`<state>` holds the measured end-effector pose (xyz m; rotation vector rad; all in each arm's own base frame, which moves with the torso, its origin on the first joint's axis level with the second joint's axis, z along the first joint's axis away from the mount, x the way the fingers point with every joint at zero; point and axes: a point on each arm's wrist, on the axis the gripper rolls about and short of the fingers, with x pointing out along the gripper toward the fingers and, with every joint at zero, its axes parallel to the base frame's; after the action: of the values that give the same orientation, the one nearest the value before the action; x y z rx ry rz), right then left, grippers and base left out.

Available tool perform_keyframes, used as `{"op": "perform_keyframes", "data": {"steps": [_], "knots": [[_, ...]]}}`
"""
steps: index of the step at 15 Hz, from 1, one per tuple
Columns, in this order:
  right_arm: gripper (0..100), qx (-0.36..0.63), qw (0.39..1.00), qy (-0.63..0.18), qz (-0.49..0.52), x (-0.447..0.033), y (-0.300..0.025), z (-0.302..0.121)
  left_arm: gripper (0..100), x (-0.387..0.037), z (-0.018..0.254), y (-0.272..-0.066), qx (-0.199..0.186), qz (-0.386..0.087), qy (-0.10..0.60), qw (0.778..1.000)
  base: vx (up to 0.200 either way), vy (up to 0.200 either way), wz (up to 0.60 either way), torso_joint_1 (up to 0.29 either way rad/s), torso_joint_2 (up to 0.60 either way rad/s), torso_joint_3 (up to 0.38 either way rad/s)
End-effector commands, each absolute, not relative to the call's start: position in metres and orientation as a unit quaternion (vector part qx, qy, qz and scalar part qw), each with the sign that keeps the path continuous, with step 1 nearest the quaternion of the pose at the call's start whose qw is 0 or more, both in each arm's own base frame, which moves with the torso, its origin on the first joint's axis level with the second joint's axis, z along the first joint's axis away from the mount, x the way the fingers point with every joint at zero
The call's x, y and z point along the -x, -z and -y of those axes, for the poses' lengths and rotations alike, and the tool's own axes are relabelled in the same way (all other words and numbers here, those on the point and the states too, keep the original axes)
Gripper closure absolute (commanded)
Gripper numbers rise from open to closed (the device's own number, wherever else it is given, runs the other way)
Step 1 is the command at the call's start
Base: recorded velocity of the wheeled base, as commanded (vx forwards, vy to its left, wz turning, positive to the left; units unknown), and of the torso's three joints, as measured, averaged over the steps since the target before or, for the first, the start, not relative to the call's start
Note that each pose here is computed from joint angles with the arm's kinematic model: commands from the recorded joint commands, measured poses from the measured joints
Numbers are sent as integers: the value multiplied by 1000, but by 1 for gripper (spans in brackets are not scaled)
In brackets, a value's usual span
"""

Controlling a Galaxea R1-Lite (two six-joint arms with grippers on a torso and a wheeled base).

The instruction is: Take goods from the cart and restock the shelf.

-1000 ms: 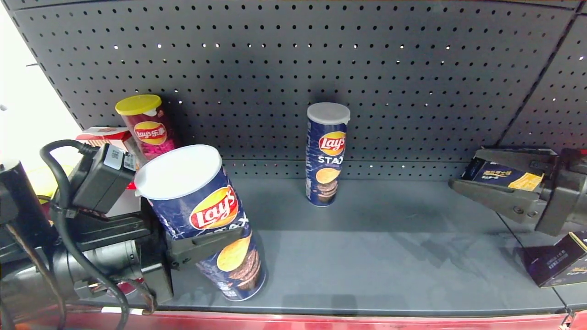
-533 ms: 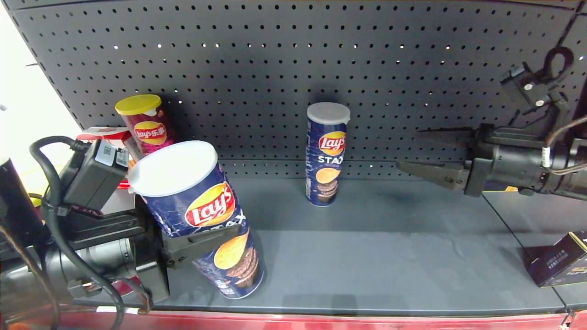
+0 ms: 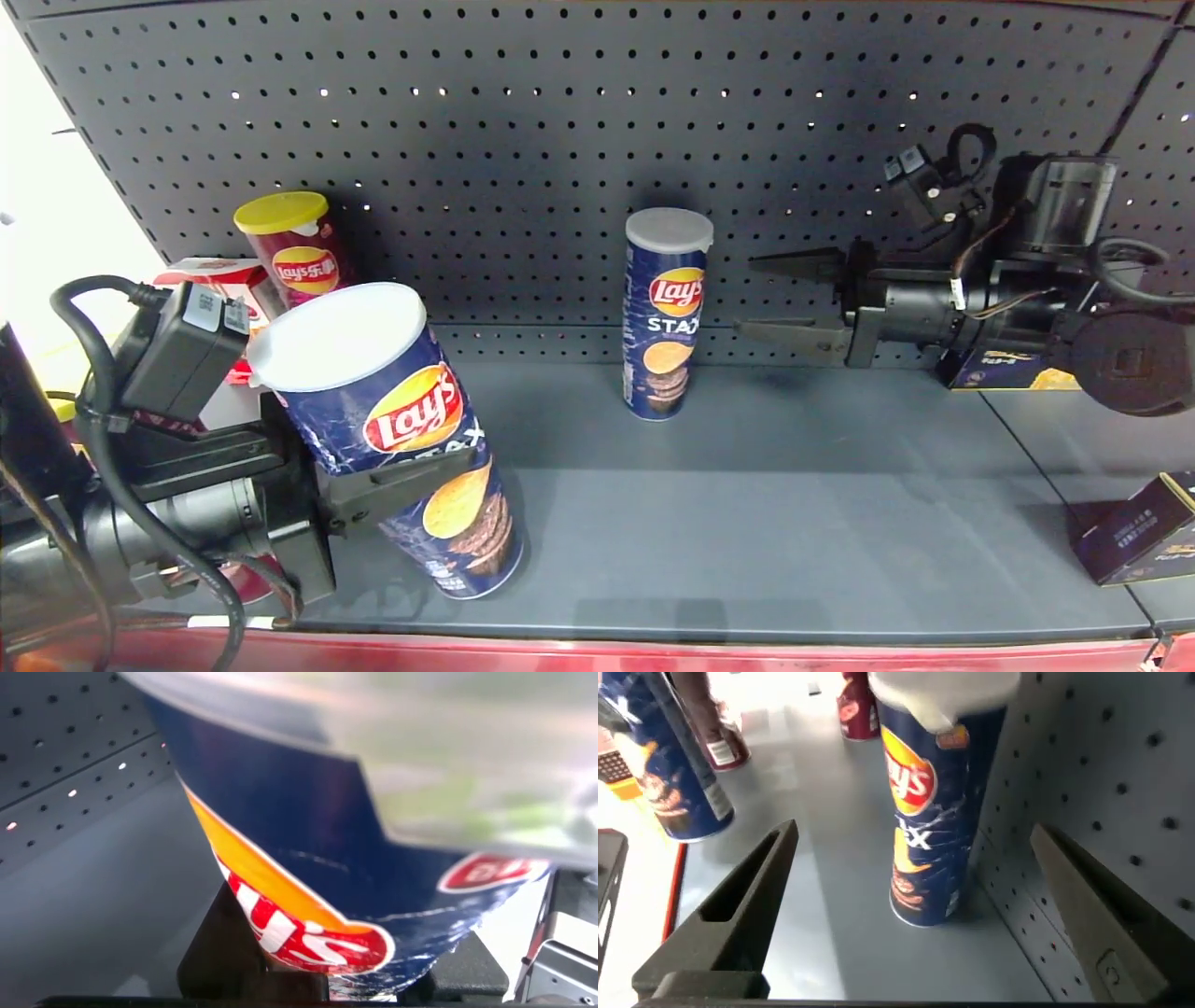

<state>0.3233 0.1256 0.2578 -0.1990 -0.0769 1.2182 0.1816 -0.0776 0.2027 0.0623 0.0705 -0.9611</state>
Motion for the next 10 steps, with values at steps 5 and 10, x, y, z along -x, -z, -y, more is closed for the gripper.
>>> {"op": "perform_keyframes", "data": {"steps": [5, 10], "knots": [[0, 84, 804, -589, 13, -356, -227, -141, 100, -183, 78, -203, -31, -33, 461, 886, 0, 0, 0, 0, 0, 0], [0, 83, 796, -599, 14, -376, -212, -159, 100, -187, 79, -202, -29, -37, 461, 886, 0, 0, 0, 0, 0, 0]]}}
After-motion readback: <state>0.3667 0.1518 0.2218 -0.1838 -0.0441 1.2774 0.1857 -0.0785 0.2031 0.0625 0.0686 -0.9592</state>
